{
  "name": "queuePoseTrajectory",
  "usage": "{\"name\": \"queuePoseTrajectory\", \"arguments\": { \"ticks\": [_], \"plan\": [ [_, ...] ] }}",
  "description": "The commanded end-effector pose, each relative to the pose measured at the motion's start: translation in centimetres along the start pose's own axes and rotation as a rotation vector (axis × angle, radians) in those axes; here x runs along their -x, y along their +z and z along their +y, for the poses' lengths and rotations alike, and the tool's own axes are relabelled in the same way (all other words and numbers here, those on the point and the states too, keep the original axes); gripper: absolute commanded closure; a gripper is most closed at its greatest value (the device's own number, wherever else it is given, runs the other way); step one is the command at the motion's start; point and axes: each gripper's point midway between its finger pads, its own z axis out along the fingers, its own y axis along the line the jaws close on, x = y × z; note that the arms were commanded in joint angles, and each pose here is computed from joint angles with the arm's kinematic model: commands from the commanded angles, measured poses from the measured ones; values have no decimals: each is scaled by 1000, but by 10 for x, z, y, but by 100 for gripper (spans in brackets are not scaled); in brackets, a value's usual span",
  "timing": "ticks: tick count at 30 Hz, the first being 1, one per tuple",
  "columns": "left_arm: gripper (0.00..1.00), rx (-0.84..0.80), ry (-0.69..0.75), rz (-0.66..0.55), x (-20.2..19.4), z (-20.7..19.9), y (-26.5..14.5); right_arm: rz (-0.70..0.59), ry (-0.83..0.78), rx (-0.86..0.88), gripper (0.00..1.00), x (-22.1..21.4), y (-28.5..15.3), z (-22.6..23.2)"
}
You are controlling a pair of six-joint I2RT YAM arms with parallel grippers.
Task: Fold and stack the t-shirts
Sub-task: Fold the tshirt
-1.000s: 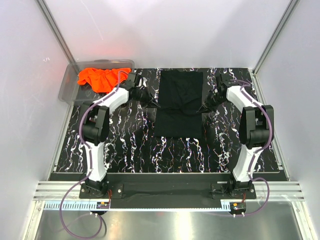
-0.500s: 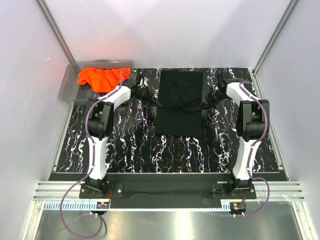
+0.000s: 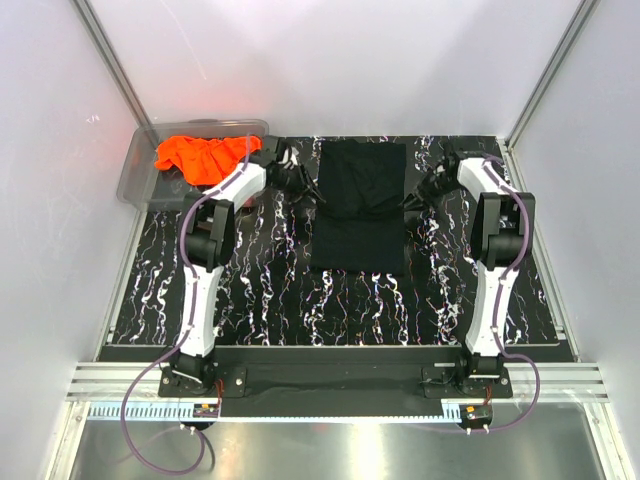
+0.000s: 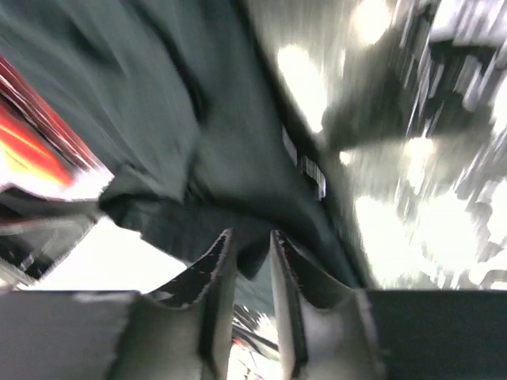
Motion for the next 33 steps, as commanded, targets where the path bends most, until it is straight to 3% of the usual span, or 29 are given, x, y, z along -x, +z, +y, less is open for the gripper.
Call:
{"name": "queuePoseTrajectory", "arguments": {
  "ticks": [1, 3, 6, 10, 15, 17, 21, 24, 33],
  "plan": [
    [55, 18, 91, -104, 32, -19, -31, -48, 28, 70, 68, 45, -13, 7],
    [49, 36, 135, -139, 36, -26, -48, -82, 11, 84, 60, 58, -33, 19],
    [43, 38, 218, -197, 31, -46, -84, -135, -56, 71, 59, 58, -66, 26],
    [45, 61, 225, -162, 4, -35, -92, -141, -98, 69, 58, 31, -90, 25],
    [51, 63, 335, -50, -67, -26, -91, -44, -105, 89, 58, -35, -77, 4],
    [56, 36, 361, 3, -96, -25, -78, -1, -133, 133, 63, -68, -69, 8],
    [65, 45, 373, 50, -124, -23, -59, 96, -196, 152, 87, -123, -42, 17],
    [67, 61, 368, 79, -133, -17, -45, 162, -225, 132, 94, -149, -22, 17],
    [69, 159, 341, 151, -143, 31, -17, 192, -218, 41, 95, -154, 7, -13]
  ]
}}
